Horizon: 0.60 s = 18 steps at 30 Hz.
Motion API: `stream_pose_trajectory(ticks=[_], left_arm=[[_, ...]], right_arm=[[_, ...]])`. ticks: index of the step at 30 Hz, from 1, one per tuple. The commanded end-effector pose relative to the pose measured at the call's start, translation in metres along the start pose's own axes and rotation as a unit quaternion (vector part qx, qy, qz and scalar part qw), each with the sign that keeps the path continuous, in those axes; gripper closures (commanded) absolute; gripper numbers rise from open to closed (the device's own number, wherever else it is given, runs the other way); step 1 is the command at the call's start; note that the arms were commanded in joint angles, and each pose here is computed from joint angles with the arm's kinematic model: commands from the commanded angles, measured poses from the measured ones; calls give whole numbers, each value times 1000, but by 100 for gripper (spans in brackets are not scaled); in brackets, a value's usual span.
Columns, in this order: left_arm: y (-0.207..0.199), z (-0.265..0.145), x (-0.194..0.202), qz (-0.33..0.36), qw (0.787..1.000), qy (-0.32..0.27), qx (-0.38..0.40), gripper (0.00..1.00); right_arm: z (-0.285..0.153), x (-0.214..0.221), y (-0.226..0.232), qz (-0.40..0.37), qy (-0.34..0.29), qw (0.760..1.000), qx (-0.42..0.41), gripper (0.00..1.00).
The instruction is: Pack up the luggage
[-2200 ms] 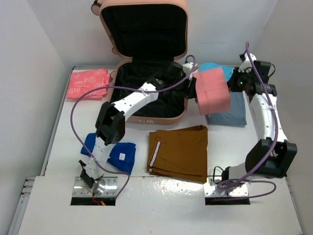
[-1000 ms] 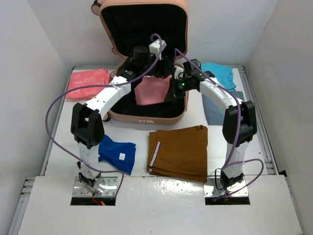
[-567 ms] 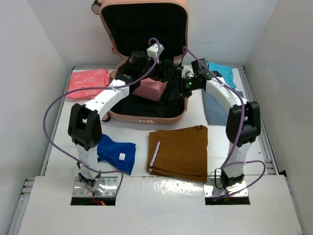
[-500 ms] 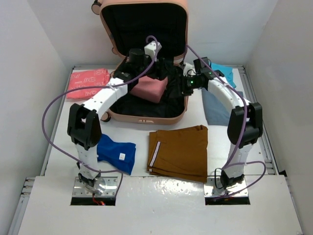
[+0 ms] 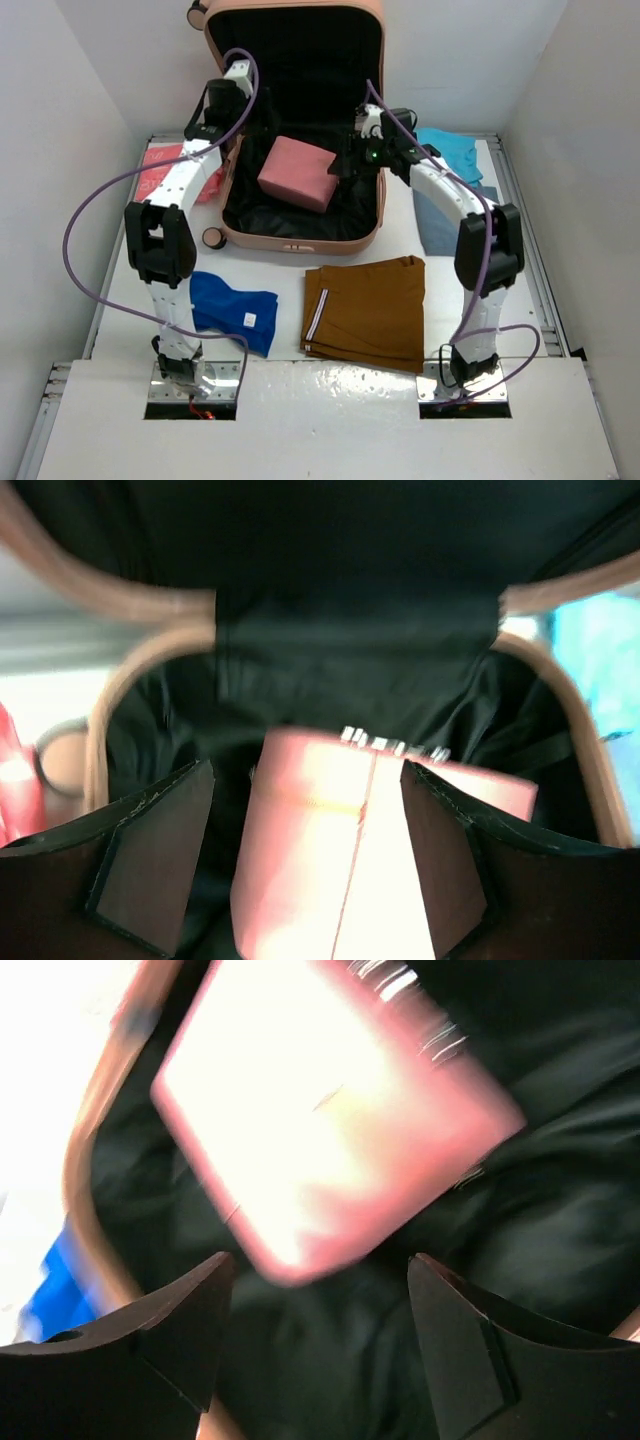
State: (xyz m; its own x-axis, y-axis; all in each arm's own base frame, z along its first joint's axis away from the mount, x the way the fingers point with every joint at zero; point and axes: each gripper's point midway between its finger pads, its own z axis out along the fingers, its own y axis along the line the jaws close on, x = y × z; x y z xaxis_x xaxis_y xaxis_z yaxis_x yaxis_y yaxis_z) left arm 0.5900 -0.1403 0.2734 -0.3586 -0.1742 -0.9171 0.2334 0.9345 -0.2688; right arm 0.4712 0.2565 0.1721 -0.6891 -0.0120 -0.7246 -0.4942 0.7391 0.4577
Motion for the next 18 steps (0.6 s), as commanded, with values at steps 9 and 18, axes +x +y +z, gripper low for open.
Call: stream_pose_trajectory(ticks=[9,18], left_arm=[[39,2,78,-57,994,89,-38,19],[21,-1,107,-123,980,130,90,19]], right_arm=[[22,-129,-84,30,-244,961,128,37],[14,-28,-17,193,-63,978,-49,15]])
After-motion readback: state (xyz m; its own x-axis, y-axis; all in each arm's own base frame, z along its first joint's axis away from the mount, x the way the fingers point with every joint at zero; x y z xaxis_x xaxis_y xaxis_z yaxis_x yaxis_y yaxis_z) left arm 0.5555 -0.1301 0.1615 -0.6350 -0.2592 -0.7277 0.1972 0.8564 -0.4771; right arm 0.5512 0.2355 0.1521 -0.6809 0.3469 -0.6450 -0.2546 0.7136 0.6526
